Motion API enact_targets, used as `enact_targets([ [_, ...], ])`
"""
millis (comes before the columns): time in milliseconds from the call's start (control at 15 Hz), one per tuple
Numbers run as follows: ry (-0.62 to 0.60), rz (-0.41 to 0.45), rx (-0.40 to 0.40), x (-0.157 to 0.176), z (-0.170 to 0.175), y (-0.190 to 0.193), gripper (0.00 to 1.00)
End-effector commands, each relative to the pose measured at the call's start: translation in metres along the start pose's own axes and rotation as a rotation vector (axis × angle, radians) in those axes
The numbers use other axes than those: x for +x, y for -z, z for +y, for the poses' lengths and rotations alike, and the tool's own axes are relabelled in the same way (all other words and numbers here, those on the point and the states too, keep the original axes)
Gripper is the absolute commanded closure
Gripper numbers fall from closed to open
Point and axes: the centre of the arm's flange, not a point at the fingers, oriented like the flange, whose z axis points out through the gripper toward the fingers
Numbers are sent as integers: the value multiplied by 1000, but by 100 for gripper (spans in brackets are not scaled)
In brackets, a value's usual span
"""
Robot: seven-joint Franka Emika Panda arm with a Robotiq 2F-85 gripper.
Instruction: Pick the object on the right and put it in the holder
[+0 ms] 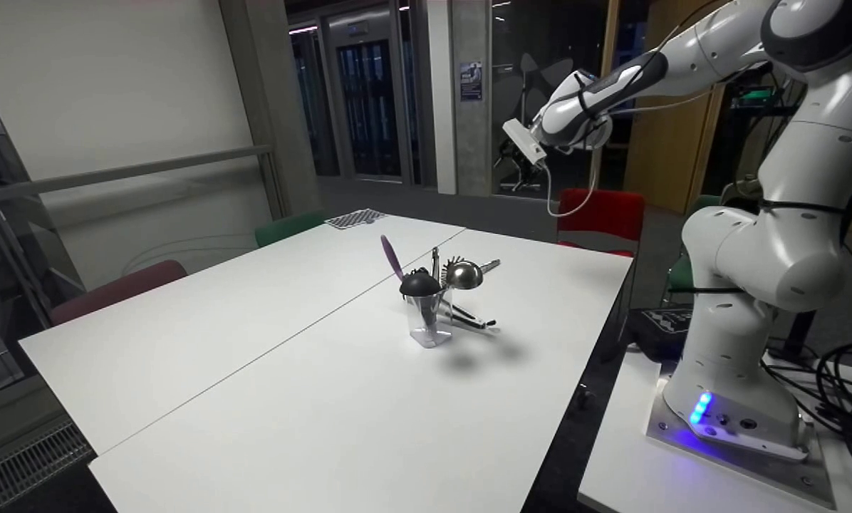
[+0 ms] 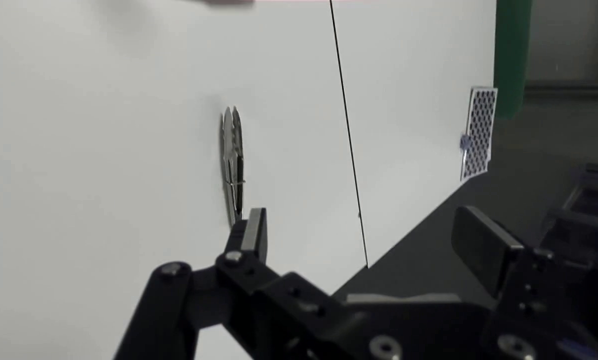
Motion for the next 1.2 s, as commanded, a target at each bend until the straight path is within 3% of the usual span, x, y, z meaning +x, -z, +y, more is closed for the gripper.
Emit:
enact_targets([
  [0, 32, -186, -69, 35, -35, 2, 0],
  [267, 77, -367, -245, 35, -32, -1, 0],
  [333, 53, -316, -182, 29, -13, 7, 0],
  [467, 61, -351, -228, 28, -15, 6, 0],
  [867, 66, -360, -235, 25, -15, 2, 0],
  [1133, 74, -667, -248, 43, -45, -31, 0],
])
